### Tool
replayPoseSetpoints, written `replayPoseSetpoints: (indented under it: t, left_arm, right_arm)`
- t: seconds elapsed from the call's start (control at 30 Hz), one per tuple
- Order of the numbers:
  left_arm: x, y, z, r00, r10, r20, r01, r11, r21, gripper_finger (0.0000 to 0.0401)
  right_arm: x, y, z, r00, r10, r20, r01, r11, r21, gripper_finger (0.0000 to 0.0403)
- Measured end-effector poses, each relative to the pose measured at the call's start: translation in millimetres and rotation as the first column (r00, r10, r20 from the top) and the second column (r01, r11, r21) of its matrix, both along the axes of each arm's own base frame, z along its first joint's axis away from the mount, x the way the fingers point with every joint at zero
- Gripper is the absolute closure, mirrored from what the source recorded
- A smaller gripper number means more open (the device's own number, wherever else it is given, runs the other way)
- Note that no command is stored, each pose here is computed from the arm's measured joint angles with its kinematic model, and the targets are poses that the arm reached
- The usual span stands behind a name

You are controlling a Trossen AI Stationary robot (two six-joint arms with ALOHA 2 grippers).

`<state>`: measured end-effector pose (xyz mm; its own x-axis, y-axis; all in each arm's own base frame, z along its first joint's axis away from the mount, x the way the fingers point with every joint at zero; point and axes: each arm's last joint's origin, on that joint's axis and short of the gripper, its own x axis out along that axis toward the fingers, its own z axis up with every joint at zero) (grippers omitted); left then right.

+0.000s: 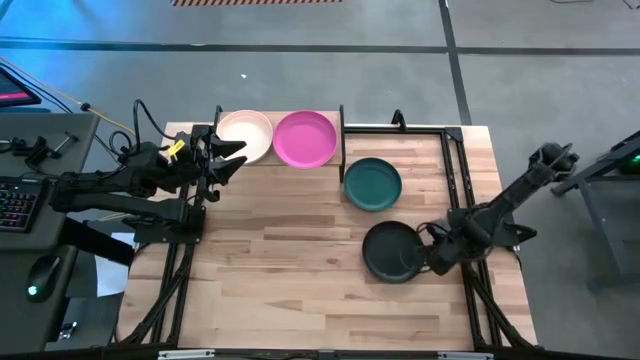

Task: Place and stack plates onto a shelf
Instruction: Stack the black plate on top of the pink plate

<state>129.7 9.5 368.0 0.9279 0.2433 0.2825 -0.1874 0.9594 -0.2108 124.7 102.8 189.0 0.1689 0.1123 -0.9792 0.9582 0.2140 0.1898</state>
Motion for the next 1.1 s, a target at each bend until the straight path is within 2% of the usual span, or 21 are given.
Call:
replayPoseSetpoints:
  t: [0.1,0.3,0.47,0.67,0.8,1.0,1.1]
  left_arm:
    - [0.0,0.0,0.0,1.000,0.000,0.000,0.000,1.000,0.000,0.0211]
    - [0.0,0.0,0.1,1.000,0.000,0.000,0.000,1.000,0.000,0.0211]
    - [0.0,0.0,0.0,1.000,0.000,0.000,0.000,1.000,0.000,0.0211]
    - [0.0,0.0,0.1,1.000,0.000,0.001,0.000,1.000,0.000,0.0211]
    - [-0.1,0.0,0.2,1.000,0.000,0.001,0.000,1.000,0.000,0.0211]
    - [0.0,0.0,0.1,1.000,0.000,0.001,0.000,1.000,0.000,0.0211]
    - [0.0,0.0,0.1,1.000,0.000,0.001,0.000,1.000,0.000,0.0211]
  right_arm:
    - [-6.9,4.3,-11.0,0.998,-0.055,-0.004,0.055,0.998,0.012,0.0309]
    - [-4.2,8.0,-31.8,0.979,-0.128,0.157,0.122,0.991,0.052,0.0237]
    - [-5.5,0.2,-48.6,0.972,-0.173,0.160,0.165,0.984,0.064,0.0224]
    - [0.7,-10.2,-52.8,0.950,-0.240,0.202,0.237,0.971,0.037,0.0225]
    - [3.5,-15.3,-53.1,0.944,-0.256,0.206,0.258,0.966,0.021,0.0257]
    - [6.0,-19.3,-53.1,0.941,-0.260,0.217,0.266,0.964,0.003,0.0388]
    - [8.6,-19.4,-49.4,0.932,-0.271,0.241,0.278,0.961,0.004,0.0388]
